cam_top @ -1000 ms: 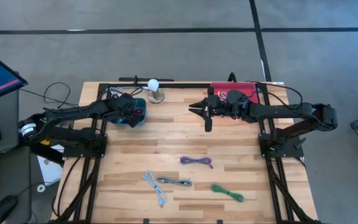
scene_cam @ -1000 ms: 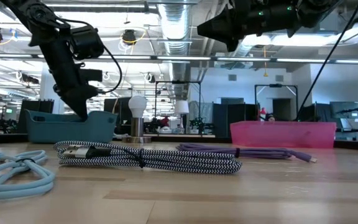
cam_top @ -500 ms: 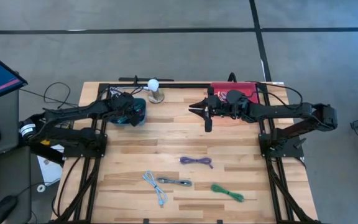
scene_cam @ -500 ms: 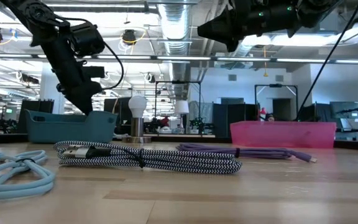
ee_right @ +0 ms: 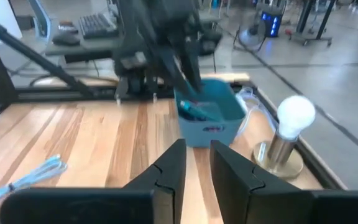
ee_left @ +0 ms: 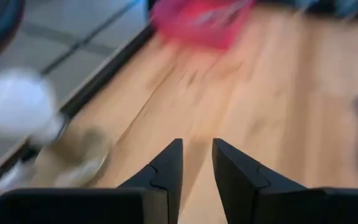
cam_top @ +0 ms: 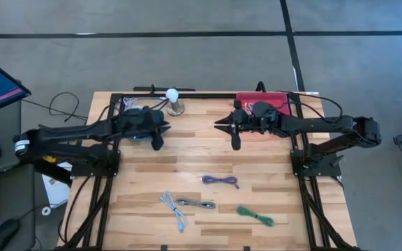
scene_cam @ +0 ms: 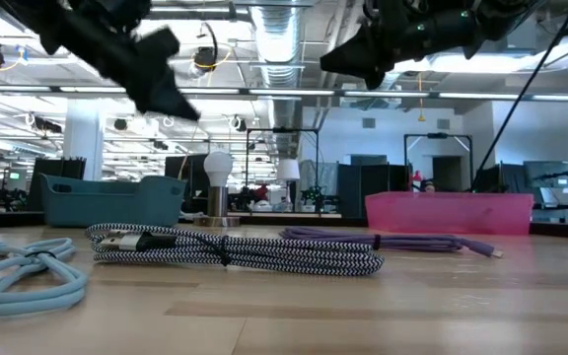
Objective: Pick & Place USB Port
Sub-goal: Put the plain purple charger cable into the pink bin
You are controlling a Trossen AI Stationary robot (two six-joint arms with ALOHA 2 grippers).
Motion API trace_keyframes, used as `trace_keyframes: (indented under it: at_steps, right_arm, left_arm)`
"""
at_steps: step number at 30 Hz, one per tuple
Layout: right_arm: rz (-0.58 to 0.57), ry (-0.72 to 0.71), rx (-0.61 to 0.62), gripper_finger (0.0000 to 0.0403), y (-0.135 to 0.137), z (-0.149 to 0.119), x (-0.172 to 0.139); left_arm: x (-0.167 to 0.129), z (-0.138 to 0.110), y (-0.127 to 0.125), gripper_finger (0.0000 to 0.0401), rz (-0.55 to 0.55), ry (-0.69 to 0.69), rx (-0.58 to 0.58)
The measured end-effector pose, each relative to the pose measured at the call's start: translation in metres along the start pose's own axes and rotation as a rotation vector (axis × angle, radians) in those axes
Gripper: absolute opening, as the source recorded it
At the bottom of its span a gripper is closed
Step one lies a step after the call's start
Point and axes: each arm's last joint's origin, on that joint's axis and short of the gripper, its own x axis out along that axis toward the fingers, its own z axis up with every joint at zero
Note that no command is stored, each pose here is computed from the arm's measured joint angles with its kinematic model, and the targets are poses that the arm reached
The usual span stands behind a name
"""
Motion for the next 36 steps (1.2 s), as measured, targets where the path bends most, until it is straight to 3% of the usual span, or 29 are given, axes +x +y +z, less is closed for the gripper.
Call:
trace_keyframes:
  at_steps: [5, 15, 25, 36]
  right_arm:
    - [0.029, 0.015, -0.003, 0.0065, 0.008, 0.0, -0.001]
    - [0.128, 0.021, -0.025, 0.0065, 0.036, 0.006, -0.012]
    - [0.194, 0.026, -0.038, 0.0065, 0.054, 0.009, -0.021]
    - [0.195, 0.066, -0.037, 0.0065, 0.054, 0.0, -0.01]
  left_arm:
    - [-0.015, 0.014, -0.018, 0.0087, -0.111, -0.151, 0.018]
    - [-0.025, 0.016, -0.045, 0.0087, -0.274, -0.2, 0.073]
    - [-0.026, 0.017, -0.051, 0.0087, -0.302, -0.219, 0.089]
    - [-0.026, 0.017, -0.051, 0.0087, -0.305, -0.216, 0.068]
